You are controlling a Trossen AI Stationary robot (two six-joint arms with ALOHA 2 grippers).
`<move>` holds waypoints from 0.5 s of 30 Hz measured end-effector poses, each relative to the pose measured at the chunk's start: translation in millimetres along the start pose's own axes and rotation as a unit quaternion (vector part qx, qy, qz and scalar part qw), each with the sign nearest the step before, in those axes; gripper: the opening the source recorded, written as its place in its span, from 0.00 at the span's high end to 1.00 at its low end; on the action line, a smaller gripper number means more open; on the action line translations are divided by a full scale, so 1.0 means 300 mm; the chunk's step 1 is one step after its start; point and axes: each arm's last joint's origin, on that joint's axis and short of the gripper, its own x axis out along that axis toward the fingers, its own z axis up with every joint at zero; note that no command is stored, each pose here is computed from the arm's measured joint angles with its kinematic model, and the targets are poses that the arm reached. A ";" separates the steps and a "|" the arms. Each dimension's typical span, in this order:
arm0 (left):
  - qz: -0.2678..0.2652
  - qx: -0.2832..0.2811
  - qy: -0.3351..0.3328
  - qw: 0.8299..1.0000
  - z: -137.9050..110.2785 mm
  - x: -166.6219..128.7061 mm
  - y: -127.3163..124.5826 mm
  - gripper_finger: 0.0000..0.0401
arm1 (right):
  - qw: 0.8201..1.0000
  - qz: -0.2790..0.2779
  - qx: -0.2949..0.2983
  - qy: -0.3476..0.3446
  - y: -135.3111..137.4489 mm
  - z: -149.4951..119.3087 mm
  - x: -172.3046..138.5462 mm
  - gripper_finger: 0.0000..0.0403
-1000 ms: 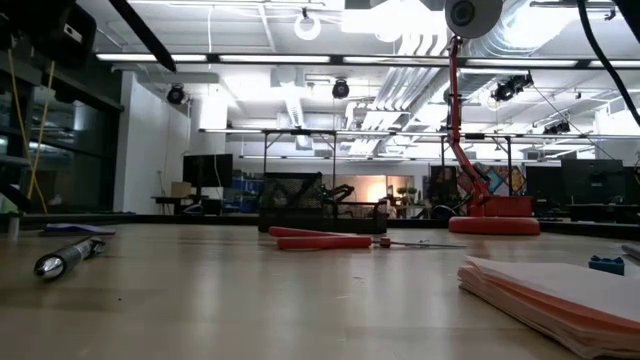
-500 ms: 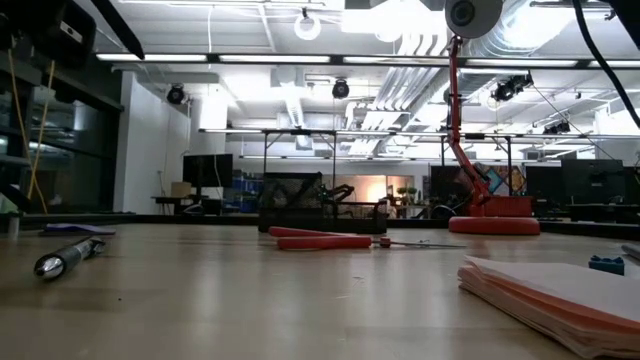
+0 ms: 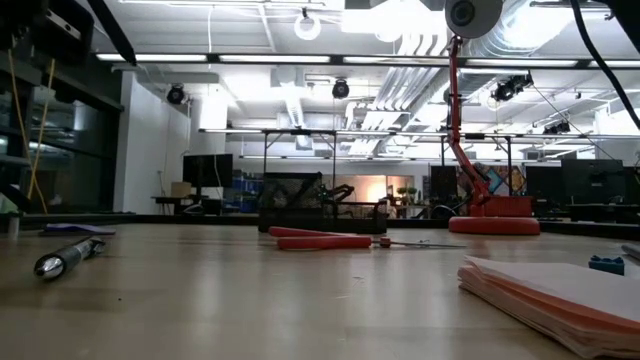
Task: Pick and place office supplies into organizer
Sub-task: Put the left black pen into the desk organizer
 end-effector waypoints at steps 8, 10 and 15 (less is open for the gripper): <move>0.010 -0.004 -0.005 1.000 0.004 0.000 0.002 0.93 | 1.000 -0.012 -0.024 0.011 0.010 -0.013 -0.010 0.84; 0.018 -0.003 -0.004 1.000 0.003 0.001 0.003 0.93 | 0.999 -0.020 -0.027 0.025 0.014 -0.028 -0.014 0.77; 0.047 -0.002 -0.006 0.999 0.004 0.000 0.009 0.93 | 0.994 -0.070 -0.034 0.071 0.009 -0.064 -0.052 0.62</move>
